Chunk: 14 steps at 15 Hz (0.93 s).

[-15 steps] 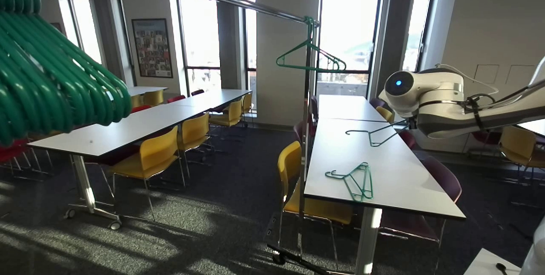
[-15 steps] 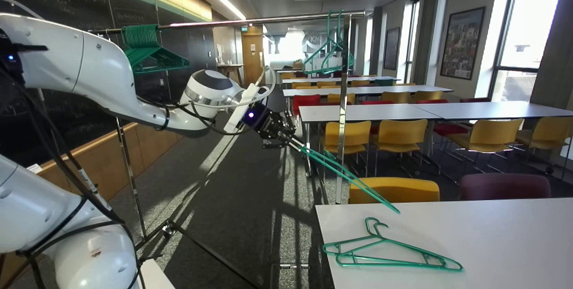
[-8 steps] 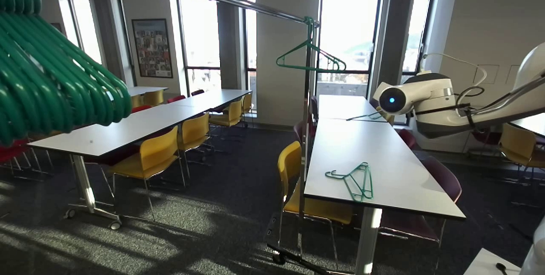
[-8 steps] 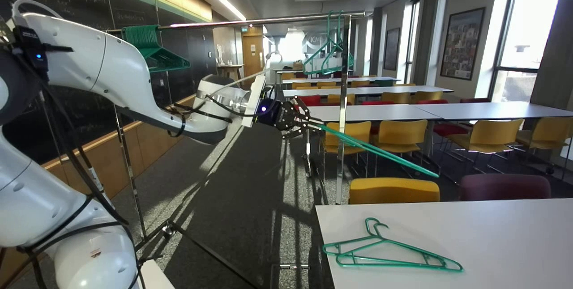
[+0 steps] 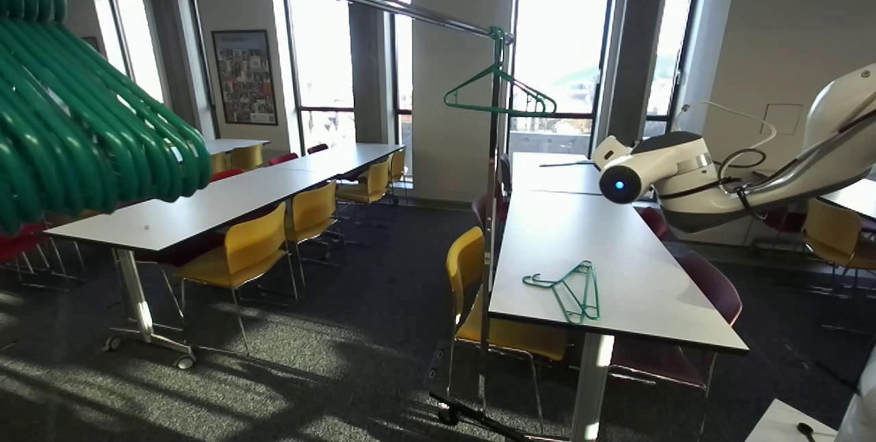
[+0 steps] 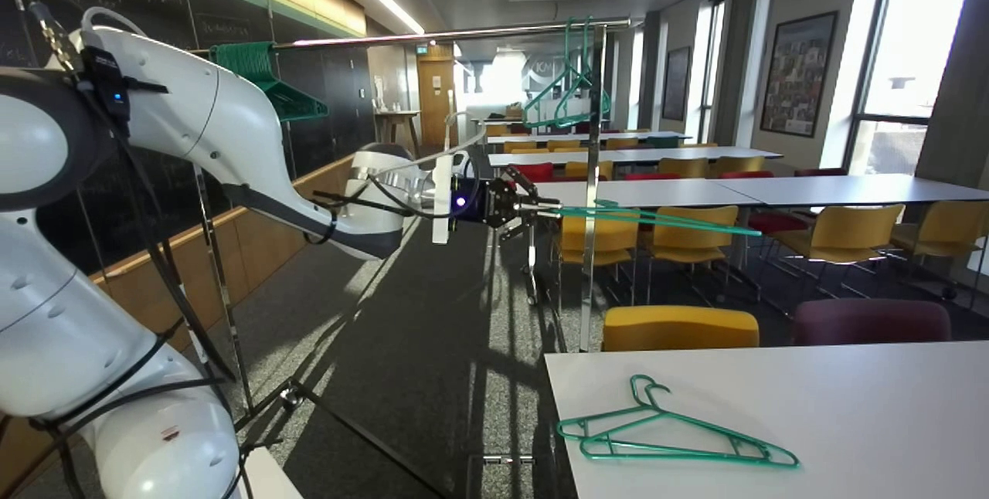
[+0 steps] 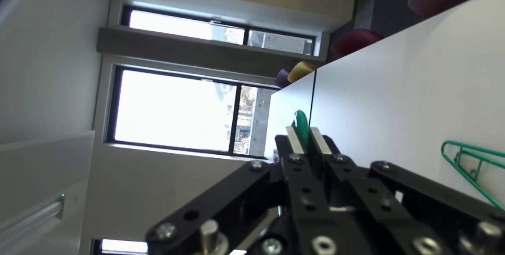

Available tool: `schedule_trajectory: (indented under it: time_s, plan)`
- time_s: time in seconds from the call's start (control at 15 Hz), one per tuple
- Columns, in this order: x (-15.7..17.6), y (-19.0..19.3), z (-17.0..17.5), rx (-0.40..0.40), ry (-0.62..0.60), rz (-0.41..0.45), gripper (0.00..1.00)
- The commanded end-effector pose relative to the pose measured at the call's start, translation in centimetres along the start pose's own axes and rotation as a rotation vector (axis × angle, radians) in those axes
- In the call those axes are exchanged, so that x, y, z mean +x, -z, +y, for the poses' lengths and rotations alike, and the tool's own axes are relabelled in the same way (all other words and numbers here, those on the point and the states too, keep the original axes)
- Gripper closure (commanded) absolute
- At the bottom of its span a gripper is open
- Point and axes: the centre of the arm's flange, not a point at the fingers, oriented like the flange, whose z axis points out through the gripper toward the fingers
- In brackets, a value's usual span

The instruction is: Remove one green hanger from the railing and put it on the table

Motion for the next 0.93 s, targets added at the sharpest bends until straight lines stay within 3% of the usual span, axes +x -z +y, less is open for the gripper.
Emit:
schedule_trajectory:
  time_s: [0.0,0.2,0.47,0.87]
  plan:
    - [0.4,1.3,-0.8,0.108,-0.165,-0.056,0.98]
    - [-0.2,1.6,-2.7,0.2,-0.307,-0.104,0.98]
    - [0.0,0.9,-4.8,0.228,-0.444,-0.134,0.98]
    - [1.2,1.6,-4.7,0.369,-0.526,-0.067,0.98]
